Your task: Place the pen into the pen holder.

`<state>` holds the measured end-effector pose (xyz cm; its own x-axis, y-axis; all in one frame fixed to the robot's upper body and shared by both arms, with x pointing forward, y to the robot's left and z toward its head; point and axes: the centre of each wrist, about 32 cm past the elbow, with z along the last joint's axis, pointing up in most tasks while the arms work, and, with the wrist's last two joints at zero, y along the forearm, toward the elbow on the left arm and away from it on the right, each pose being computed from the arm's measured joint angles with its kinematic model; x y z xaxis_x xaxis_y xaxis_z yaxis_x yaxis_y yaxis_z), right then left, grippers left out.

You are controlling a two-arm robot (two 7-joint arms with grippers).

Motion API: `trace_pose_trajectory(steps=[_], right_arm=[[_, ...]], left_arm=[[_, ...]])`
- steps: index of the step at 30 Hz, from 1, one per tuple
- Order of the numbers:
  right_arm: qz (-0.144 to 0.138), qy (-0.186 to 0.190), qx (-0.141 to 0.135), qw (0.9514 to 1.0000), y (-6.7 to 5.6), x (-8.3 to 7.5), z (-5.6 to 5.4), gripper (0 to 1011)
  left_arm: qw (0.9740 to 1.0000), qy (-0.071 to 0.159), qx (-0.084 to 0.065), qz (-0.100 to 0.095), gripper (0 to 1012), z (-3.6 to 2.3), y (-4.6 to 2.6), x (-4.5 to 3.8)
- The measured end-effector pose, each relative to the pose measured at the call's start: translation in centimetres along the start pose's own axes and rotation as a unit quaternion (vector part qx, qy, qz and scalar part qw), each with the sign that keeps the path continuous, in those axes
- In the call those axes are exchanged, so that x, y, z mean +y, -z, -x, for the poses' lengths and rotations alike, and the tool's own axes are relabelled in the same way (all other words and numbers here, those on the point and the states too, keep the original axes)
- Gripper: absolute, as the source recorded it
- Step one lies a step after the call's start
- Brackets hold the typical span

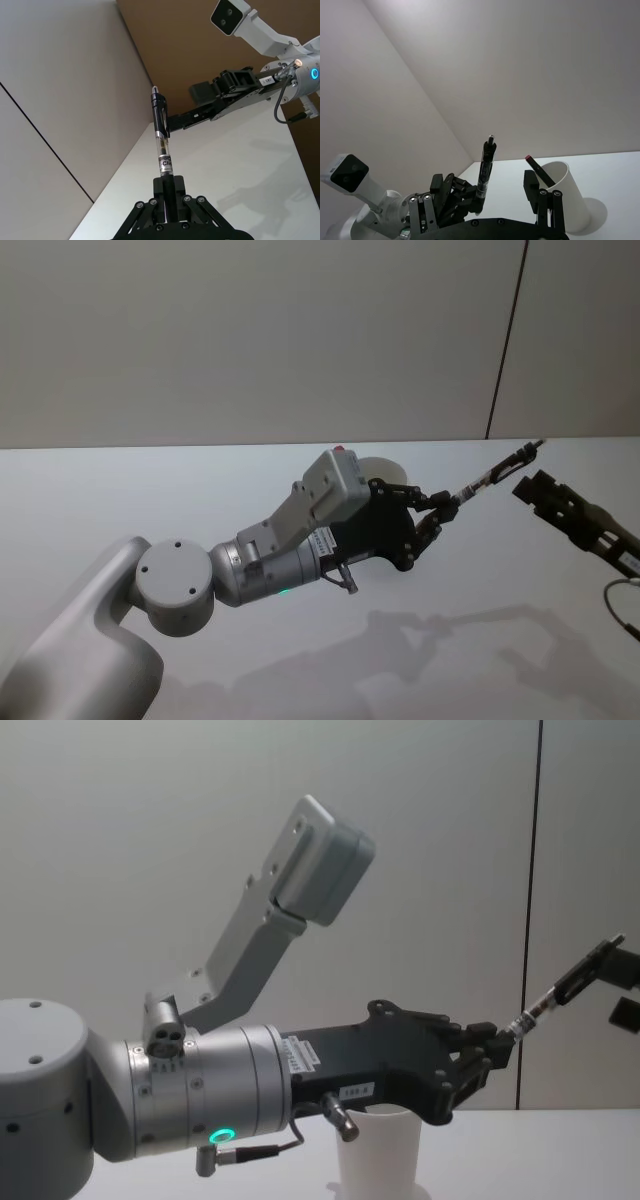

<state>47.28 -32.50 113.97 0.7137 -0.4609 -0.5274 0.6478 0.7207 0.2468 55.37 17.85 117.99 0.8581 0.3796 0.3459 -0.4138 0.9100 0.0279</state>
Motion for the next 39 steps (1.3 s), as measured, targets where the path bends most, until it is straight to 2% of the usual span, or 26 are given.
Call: trace_pose_trajectory(steps=[20,39], right_arm=[[-0.024,0.006,0.000,0.9997,1.8,2.1,-0.4,1002],[-0.039,0.004,0.006,0.9992,2.6,2.7,-0.9,1002]], left_arm=[[1.0000,0.000,0.000,0.000,132,0.00,0.00,0.00],[1.0000,0.000,0.000,0.000,132,0.00,0.00,0.00]])
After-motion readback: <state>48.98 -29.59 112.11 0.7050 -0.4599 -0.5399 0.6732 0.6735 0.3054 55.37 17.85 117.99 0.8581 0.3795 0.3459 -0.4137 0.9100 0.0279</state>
